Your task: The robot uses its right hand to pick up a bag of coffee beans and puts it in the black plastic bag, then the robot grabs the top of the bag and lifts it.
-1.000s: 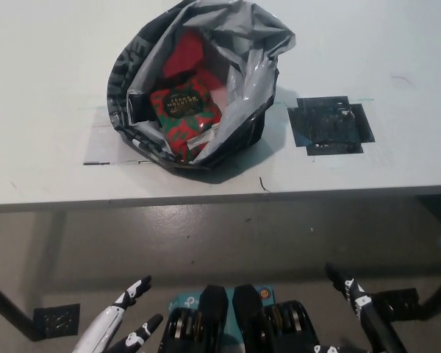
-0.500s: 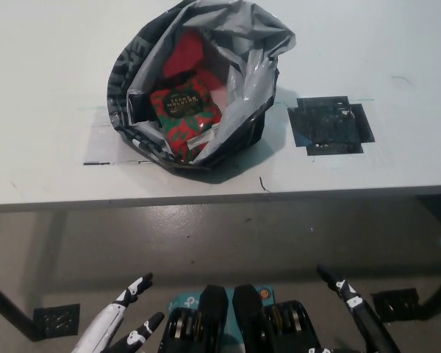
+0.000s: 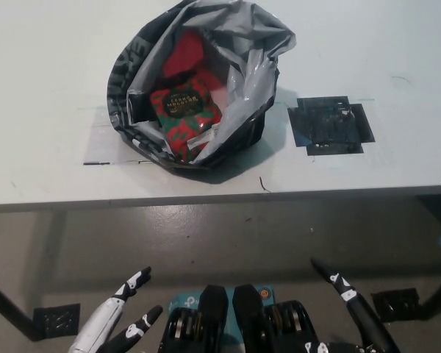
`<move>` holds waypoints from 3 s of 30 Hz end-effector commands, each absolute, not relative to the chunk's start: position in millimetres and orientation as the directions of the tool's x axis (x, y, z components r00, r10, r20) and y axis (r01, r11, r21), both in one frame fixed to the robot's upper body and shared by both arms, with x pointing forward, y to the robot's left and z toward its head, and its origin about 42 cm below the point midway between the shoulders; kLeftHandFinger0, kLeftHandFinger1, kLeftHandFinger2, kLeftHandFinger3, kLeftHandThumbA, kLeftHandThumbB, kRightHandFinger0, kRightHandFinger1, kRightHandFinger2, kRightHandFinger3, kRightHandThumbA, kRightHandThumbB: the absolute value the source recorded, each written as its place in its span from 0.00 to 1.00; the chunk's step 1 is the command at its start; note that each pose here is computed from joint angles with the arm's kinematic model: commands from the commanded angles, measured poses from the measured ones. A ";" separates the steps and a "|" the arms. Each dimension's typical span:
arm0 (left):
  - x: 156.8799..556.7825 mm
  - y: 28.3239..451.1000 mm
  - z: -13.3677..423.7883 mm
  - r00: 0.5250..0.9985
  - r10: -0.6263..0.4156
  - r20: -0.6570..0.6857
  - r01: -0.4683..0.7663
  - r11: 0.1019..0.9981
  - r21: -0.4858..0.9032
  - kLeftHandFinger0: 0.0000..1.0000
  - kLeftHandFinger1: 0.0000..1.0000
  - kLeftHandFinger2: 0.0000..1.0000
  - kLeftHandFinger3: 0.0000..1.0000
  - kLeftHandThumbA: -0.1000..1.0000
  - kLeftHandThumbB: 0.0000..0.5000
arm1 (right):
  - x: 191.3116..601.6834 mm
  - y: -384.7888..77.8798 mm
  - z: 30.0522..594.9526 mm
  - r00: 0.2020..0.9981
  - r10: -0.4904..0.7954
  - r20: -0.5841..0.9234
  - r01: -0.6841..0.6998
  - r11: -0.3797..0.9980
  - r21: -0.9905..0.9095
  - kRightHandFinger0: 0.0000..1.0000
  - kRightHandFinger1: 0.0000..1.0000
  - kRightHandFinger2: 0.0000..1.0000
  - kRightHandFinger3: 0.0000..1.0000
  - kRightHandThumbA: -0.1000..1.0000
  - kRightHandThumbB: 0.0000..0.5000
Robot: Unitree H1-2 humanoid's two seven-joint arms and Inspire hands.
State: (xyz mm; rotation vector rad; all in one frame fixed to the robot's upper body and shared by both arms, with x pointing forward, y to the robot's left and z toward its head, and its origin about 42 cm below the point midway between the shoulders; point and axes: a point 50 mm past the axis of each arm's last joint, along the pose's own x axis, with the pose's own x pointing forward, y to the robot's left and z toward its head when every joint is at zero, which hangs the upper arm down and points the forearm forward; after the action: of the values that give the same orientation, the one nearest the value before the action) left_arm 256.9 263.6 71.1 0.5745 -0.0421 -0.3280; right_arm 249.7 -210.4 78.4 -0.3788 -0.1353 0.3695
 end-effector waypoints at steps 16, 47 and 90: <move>255.9 272.4 77.6 0.953 -0.303 -0.012 0.253 0.774 0.581 1.00 1.00 1.00 1.00 0.89 0.31 | 256.5 -203.5 86.6 0.903 0.422 0.082 -0.362 0.848 -0.387 1.00 1.00 1.00 1.00 1.00 0.54; 210.3 279.0 61.1 0.975 -0.208 -0.084 0.215 0.763 0.610 1.00 1.00 1.00 1.00 1.00 0.79 | 218.0 -195.7 63.6 0.883 0.468 0.016 -0.423 0.811 -0.405 1.00 1.00 1.00 1.00 1.00 0.64; 218.9 281.0 68.5 0.936 -0.332 -0.119 0.329 0.700 0.634 1.00 1.00 1.00 1.00 1.00 0.78 | 247.0 -229.0 75.1 0.938 0.335 0.091 -0.290 0.899 -0.328 1.00 1.00 1.00 1.00 1.00 0.58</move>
State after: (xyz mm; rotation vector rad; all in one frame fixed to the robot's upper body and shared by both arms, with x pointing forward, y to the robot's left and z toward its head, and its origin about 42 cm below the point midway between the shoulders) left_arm 220.8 274.5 61.3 0.6319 -0.0418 -0.3028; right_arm 234.6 -205.4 65.3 -0.4345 -0.0879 0.4470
